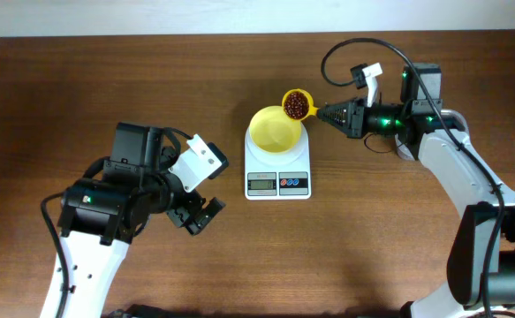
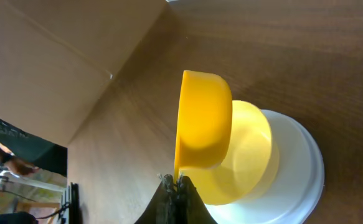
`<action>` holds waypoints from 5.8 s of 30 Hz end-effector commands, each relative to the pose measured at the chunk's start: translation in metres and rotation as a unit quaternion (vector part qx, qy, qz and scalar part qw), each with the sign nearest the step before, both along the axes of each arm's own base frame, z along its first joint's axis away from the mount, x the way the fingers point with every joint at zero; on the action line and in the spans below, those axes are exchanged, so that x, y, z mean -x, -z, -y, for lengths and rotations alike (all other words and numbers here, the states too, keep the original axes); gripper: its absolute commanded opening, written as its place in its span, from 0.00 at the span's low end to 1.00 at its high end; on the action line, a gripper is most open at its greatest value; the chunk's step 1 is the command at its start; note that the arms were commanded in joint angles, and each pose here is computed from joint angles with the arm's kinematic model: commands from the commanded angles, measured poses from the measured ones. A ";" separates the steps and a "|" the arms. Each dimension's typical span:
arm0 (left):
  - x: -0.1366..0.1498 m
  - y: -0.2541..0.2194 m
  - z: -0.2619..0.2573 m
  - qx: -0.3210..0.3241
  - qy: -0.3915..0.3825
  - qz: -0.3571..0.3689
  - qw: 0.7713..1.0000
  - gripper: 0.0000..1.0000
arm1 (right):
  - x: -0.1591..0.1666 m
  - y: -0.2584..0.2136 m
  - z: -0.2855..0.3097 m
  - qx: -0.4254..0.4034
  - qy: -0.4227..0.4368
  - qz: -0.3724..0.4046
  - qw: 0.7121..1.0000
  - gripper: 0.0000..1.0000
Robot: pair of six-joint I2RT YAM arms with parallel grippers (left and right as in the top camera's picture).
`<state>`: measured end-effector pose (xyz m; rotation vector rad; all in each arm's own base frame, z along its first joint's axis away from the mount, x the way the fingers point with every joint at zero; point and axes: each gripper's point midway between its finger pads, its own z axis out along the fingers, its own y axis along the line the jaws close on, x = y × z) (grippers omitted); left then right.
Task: Scoop item into bowl and weigh 50g on scale
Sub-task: 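Carry the filled scoop with the right gripper over the yellow bowl, then tilt the scoop with the right gripper to pour beans into the bowl, then move the empty scoop with the right gripper back to the bean container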
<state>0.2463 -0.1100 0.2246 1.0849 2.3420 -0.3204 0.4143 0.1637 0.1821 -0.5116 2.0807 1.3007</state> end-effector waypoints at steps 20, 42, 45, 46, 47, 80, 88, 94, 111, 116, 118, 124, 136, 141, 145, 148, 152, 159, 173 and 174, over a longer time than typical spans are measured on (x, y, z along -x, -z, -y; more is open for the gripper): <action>-0.002 -0.009 0.001 0.007 0.006 0.014 1.000 0.99 | -0.002 0.008 -0.014 0.071 -0.049 0.137 0.987 0.04; -0.002 -0.009 0.001 0.007 0.006 0.014 1.000 0.99 | -0.009 0.008 -0.011 0.089 -0.041 0.163 0.982 0.04; -0.002 -0.009 0.001 0.007 0.006 0.014 1.000 0.99 | -0.010 0.007 -0.011 0.089 -0.041 0.167 0.981 0.04; -0.002 -0.009 0.001 0.007 0.006 0.014 1.000 0.99 | -0.010 0.007 -0.012 0.089 -0.041 0.167 0.981 0.04; -0.002 -0.009 0.001 0.007 0.006 0.014 1.000 0.99 | -0.010 0.007 -0.012 0.089 -0.042 0.168 0.981 0.04; -0.002 -0.009 0.001 0.007 0.006 0.014 1.000 0.99 | -0.015 0.014 -0.026 0.145 -0.045 0.211 0.966 0.04; -0.002 -0.009 0.001 0.007 0.006 0.014 1.000 0.99 | -0.014 0.026 -0.044 0.206 -0.042 0.226 0.951 0.04; -0.002 -0.009 0.001 0.007 0.006 0.014 1.000 0.99 | -0.016 0.013 -0.039 0.234 -0.018 0.240 0.942 0.04; -0.002 -0.009 0.001 0.007 0.006 0.014 1.000 0.99 | 0.004 0.007 -0.040 0.312 -0.020 0.253 0.915 0.04; -0.002 -0.009 0.001 0.007 0.006 0.014 1.000 0.99 | 0.008 -0.006 -0.043 0.308 -0.020 0.267 0.913 0.04; -0.002 -0.009 0.001 0.007 0.006 0.014 1.000 0.99 | 0.007 0.012 -0.040 0.340 -0.015 0.247 0.907 0.04; -0.002 -0.009 0.001 0.007 0.006 0.014 1.000 0.99 | 0.012 -0.009 -0.048 0.343 -0.007 0.277 0.898 0.04; -0.002 -0.009 0.001 0.007 0.006 0.014 1.000 0.99 | 0.028 -0.090 0.026 0.334 0.173 0.240 0.895 0.04; -0.002 -0.009 0.001 0.007 0.006 0.014 1.000 0.99 | 0.031 -0.095 0.114 0.224 0.385 0.047 0.894 0.04; -0.002 -0.009 0.001 0.007 0.006 0.014 1.000 0.99 | 0.049 -0.074 0.117 0.203 0.378 -0.036 0.903 0.04; -0.002 -0.009 0.001 0.007 0.006 0.014 1.000 0.99 | 0.063 -0.072 0.093 0.167 0.318 -0.064 0.931 0.04; -0.002 -0.009 0.001 0.007 0.006 0.014 1.000 0.99 | 0.076 -0.062 0.090 0.173 0.306 -0.097 0.931 0.04; -0.002 -0.009 0.001 0.007 0.006 0.014 1.000 0.99 | 0.079 -0.057 0.103 0.178 0.322 -0.114 0.923 0.04; -0.002 -0.009 0.001 0.007 0.006 0.014 1.000 0.99 | 0.089 -0.021 0.176 0.338 0.437 -0.141 0.821 0.04; -0.002 -0.009 0.001 0.007 0.006 0.014 1.000 0.99 | 0.088 -0.021 0.186 0.363 0.449 -0.132 0.806 0.04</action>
